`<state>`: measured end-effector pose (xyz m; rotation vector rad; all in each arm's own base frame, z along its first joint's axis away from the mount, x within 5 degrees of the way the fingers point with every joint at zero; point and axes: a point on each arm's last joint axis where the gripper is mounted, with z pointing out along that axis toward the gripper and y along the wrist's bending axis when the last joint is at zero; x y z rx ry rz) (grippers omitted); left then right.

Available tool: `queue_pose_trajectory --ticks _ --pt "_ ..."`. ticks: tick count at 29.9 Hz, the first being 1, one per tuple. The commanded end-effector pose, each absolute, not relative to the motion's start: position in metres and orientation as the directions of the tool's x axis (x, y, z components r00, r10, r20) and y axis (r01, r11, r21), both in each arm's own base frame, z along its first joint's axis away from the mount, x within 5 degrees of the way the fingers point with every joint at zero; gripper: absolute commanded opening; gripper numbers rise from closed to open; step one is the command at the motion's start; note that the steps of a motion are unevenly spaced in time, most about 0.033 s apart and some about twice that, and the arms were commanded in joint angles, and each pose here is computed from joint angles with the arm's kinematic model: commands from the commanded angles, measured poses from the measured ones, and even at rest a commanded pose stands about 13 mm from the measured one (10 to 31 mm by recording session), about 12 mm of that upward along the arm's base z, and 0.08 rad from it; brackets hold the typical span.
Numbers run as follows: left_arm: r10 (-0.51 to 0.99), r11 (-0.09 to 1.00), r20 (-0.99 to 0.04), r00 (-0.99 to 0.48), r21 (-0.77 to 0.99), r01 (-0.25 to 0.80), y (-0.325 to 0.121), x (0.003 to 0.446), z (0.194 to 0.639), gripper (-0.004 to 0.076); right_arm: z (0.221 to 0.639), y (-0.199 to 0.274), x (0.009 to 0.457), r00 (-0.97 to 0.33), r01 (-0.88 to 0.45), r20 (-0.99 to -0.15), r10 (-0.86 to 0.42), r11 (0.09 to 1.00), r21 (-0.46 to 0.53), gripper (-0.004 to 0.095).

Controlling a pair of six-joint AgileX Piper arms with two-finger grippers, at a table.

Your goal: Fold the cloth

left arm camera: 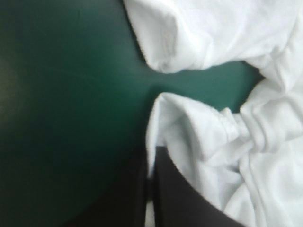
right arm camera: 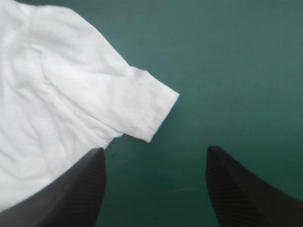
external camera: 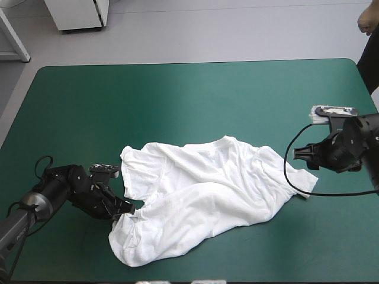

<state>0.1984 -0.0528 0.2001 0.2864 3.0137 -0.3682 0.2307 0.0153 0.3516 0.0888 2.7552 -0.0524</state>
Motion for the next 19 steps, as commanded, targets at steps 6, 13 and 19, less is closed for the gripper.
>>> queue_pose_trajectory --ticks 6,13,19 --pt "0.169 0.957 -0.096 -0.981 -0.22 0.187 -0.054 0.197 0.201 -0.001 0.307 0.005 0.256 -0.931 0.119 -0.345 0.121 0.993 0.027 0.0577" --pt "0.184 0.961 -0.095 -0.978 -0.193 0.199 -0.051 0.197 0.2 -0.001 0.276 -0.005 0.279 -0.951 0.143 -0.271 0.146 0.989 0.028 0.0577" --pt "0.178 0.962 -0.082 -0.981 -0.195 0.191 -0.051 0.196 0.2 -0.001 0.243 -0.003 0.291 -0.96 0.153 -0.227 0.162 0.987 0.057 0.0577"
